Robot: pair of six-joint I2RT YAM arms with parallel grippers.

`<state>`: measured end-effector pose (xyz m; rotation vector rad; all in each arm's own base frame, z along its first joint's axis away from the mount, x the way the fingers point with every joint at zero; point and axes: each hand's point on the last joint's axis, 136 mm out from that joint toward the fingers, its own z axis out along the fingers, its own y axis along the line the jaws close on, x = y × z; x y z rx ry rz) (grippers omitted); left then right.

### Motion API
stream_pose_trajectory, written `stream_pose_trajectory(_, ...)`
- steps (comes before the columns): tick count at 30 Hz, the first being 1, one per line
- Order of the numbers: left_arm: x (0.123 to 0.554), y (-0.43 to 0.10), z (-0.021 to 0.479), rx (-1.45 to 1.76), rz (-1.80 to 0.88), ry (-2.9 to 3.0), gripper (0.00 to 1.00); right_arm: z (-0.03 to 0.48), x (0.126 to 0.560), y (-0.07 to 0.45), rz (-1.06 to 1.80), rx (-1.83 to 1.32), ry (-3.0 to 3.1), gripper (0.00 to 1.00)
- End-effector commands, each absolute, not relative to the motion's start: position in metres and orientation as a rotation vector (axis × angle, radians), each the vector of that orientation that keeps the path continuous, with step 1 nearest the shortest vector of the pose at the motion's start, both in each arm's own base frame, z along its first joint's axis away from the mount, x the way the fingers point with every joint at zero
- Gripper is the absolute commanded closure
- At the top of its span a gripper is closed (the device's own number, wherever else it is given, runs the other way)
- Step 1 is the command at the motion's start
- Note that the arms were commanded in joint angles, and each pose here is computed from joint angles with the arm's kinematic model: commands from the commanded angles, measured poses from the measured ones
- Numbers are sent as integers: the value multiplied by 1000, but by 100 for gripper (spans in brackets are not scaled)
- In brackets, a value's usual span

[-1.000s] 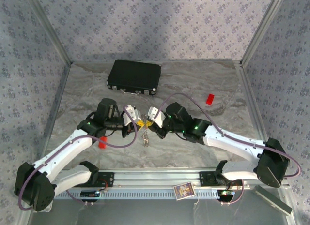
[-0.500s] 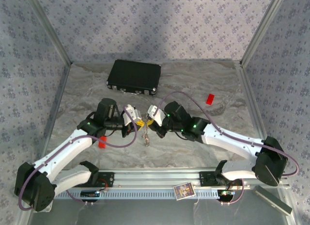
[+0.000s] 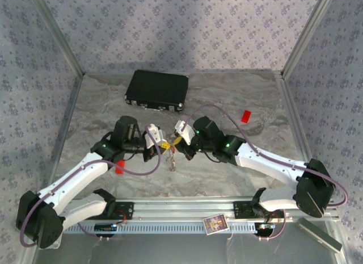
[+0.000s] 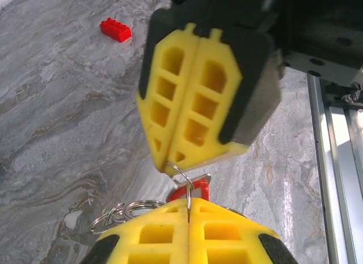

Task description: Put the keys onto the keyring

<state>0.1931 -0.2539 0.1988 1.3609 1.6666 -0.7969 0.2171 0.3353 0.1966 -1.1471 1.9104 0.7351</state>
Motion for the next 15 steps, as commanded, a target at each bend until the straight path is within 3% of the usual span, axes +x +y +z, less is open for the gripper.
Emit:
stream_pose_trajectory(1, 189, -258, 214, 1379, -775, 1565, 100, 202, 219, 339, 782, -1121, 1939, 100)
stream_pose_trajectory(15, 205, -251, 202, 1156, -784, 1821, 100, 199, 216, 321, 645, -1135, 1898, 100)
